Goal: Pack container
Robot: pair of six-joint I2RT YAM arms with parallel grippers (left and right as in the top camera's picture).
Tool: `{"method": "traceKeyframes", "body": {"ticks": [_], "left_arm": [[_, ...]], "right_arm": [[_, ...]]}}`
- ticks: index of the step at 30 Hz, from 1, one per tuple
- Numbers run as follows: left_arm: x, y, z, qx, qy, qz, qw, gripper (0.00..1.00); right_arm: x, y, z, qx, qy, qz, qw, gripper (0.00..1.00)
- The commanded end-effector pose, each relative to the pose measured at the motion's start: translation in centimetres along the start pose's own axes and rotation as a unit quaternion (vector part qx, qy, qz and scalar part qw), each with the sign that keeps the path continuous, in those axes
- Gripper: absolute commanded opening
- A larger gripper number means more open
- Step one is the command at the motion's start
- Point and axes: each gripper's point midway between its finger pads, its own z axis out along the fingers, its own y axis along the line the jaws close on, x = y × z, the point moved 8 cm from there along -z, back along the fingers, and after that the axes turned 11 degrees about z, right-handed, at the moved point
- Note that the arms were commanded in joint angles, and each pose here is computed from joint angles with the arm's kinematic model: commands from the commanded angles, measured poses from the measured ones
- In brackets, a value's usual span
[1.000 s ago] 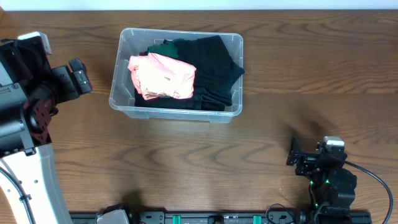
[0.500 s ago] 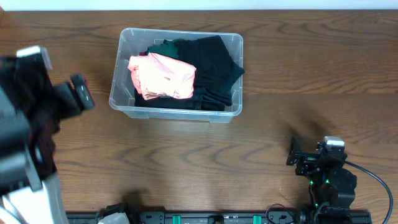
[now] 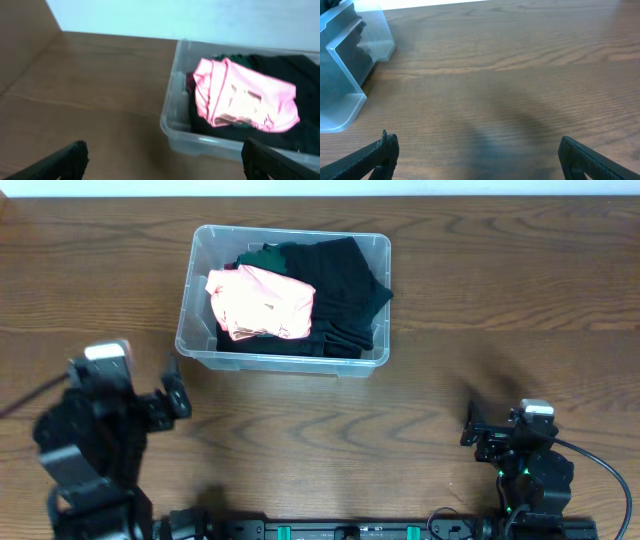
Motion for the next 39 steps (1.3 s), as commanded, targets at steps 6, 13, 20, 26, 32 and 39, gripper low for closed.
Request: {"method": "traceKeyframes", "body": {"ticks": [6, 13, 20, 26, 32, 39], "left_arm": [[5.1, -2.9, 0.3, 0.058, -0.025, 0.03, 0.998, 0.98], [8.3, -5.0, 0.8, 0.11, -0.028, 0.054, 0.992, 0.98], [10.1, -5.8, 1.5, 0.12, -0.049, 0.062, 0.99, 0.98], [11.0, -5.9, 2.0, 0.116, -0.067, 0.063, 0.989, 0.98], [12.1, -6.2, 2.9, 0.116, -0.085, 0.066, 0.987, 0.98], [13.1, -6.6, 4.3, 0.118, -0.108, 0.07, 0.985, 0.98]], "right_arm": [[0.0, -0.2, 0.0, 0.008, -0.005, 0.006, 1.0, 0.99], [0.0, -0.2, 0.0, 0.008, -0.005, 0.006, 1.0, 0.99], [0.0, -0.2, 0.0, 0.008, -0.005, 0.006, 1.0, 0.99], [0.0, -0.2, 0.0, 0.008, -0.005, 0.006, 1.0, 0.99], [0.0, -0.2, 0.0, 0.008, -0.005, 0.006, 1.0, 0.99], [0.0, -0.2, 0.0, 0.008, -0.005, 0.006, 1.0, 0.99]]}}
